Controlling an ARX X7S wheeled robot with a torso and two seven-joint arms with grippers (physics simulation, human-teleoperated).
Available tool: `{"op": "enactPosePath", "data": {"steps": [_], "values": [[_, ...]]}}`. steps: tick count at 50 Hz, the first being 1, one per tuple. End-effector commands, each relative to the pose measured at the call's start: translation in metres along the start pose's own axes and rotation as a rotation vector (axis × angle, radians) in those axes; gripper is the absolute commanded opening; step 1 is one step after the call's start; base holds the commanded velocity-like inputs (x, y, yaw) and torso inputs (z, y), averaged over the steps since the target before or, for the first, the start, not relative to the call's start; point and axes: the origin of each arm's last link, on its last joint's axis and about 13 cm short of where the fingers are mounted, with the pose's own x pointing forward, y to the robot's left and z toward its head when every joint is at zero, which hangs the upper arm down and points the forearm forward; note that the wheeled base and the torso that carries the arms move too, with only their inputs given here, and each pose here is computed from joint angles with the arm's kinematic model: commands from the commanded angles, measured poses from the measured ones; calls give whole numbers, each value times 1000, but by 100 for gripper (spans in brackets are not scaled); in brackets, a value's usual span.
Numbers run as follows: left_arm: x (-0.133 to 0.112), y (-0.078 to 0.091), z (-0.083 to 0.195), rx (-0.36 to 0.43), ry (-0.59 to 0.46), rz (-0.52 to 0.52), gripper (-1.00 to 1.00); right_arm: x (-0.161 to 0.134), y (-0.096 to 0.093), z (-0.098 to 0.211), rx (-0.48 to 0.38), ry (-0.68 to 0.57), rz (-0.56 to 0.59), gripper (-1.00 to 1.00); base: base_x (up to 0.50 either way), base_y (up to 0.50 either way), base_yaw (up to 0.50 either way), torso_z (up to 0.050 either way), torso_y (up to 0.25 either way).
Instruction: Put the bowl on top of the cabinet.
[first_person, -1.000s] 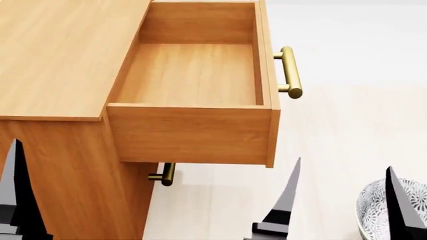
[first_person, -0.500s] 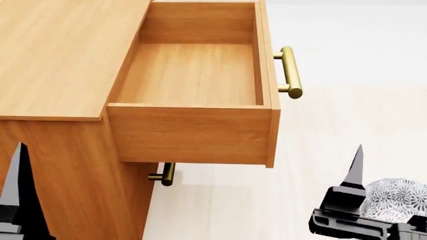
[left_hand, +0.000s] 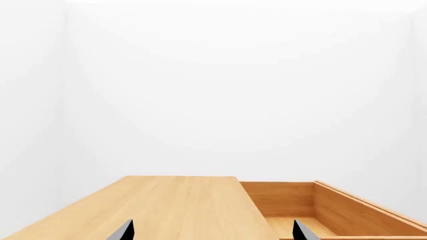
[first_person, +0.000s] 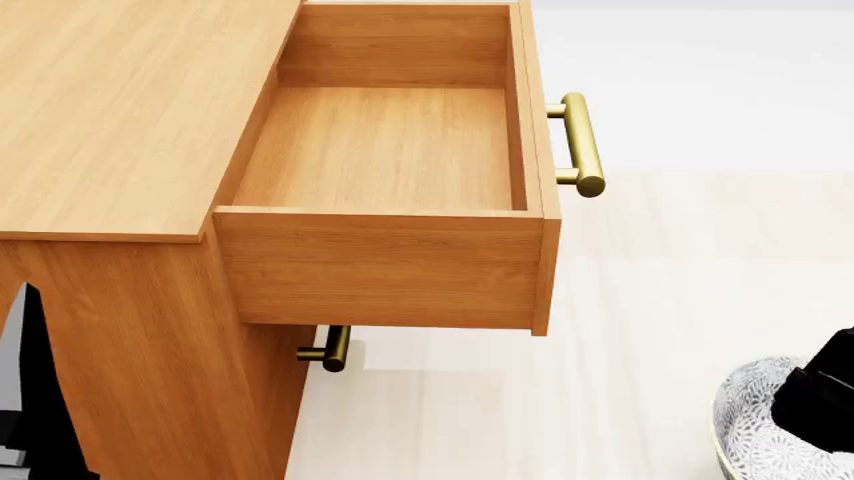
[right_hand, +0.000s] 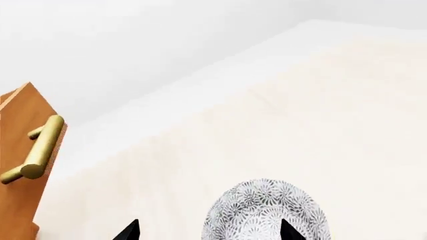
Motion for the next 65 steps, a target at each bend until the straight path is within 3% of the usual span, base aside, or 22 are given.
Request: {"op": "enactPosePath", "data": {"steps": [1, 8, 10, 12, 17, 18, 22, 29, 39, 65], "values": [[1, 1, -1, 11, 0, 4, 100, 2, -23, 11, 68, 172, -104, 100, 0, 0, 0, 0, 0], [1, 1, -1, 9, 2, 3, 100, 3, -33, 14, 67, 208, -118, 100, 0, 0, 0, 0, 0], [1, 1, 0, 9, 0, 4, 100, 4, -38, 15, 8, 211, -197, 100, 0, 0, 0, 0, 0], [1, 1, 1, 8, -3, 6, 100, 4, -41, 17, 36, 204, -221, 100, 0, 0, 0, 0, 0], [0, 1, 1, 3, -3, 0, 100, 4, -44, 23, 2, 192, -263, 100, 0, 0, 0, 0, 0], [0, 1, 2, -5, -8, -1, 100, 5, -45, 24, 45, 180, -317, 100, 0, 0, 0, 0, 0], [0, 1, 2, -6, -7, -2, 100, 6, -48, 27, 37, 208, -283, 100, 0, 0, 0, 0, 0], [0, 1, 2, -7, -5, -3, 100, 16, -45, 36, 107, 215, -221, 100, 0, 0, 0, 0, 0], [0, 2, 2, -1, -4, 0, 100, 36, -35, 35, 120, 216, -205, 100, 0, 0, 0, 0, 0], [0, 3, 2, -13, -2, 1, 100, 59, -47, 30, 124, 221, -322, 100, 0, 0, 0, 0, 0]]}}
